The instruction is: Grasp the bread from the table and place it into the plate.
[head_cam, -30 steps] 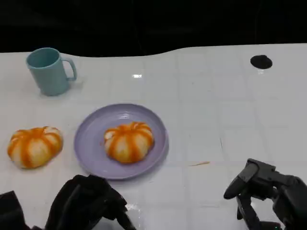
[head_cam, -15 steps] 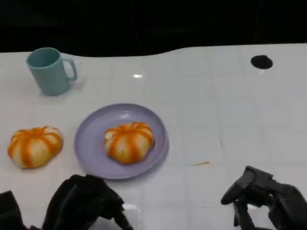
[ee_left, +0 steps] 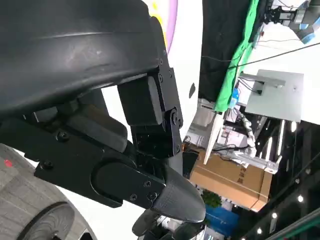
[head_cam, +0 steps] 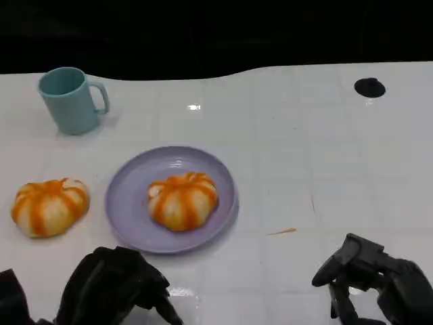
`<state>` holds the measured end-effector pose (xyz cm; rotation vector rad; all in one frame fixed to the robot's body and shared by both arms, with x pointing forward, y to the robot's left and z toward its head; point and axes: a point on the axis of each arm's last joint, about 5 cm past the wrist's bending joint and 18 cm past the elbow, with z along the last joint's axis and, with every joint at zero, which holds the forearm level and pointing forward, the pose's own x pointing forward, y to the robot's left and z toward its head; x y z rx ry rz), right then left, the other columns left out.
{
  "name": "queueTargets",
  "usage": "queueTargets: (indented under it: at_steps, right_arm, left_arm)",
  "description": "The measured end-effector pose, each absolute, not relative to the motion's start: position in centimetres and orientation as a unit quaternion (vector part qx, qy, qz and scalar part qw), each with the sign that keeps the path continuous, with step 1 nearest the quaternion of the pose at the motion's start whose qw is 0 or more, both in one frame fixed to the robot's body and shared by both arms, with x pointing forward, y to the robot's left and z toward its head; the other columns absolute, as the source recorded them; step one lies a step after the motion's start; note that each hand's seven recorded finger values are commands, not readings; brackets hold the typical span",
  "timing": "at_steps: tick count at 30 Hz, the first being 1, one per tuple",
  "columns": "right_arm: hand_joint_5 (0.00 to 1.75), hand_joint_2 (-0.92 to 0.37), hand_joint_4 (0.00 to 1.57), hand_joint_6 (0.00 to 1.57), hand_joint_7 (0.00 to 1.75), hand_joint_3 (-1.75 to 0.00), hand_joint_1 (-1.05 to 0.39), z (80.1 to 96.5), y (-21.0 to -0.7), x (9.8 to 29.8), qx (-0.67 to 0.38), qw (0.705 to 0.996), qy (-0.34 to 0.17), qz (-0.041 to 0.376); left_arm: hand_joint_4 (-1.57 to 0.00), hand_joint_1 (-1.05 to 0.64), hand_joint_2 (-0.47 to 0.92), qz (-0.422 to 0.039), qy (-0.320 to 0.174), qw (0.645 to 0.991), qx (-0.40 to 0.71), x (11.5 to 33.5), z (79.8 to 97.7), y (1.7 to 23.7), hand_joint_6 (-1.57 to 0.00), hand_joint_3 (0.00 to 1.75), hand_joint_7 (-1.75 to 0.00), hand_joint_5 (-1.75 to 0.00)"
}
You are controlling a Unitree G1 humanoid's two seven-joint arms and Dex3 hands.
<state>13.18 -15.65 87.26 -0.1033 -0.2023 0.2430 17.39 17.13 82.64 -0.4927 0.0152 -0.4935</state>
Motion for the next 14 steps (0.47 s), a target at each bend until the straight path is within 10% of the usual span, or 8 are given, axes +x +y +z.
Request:
queueTargets:
  at_steps: [14]
  right_arm:
    - [1.75, -0.43, 0.8, 0.74, 1.42, -1.24, -0.25, 87.02, -15.68, 13.44, -0.053, 0.984, -0.107, 0.129]
  left_arm:
    - [-1.53, -1.02, 0.87, -0.244, -0.003, 0.941, -0.234, 17.86, 82.76, 16.97, -1.57, 0.0, -0.23, -0.61]
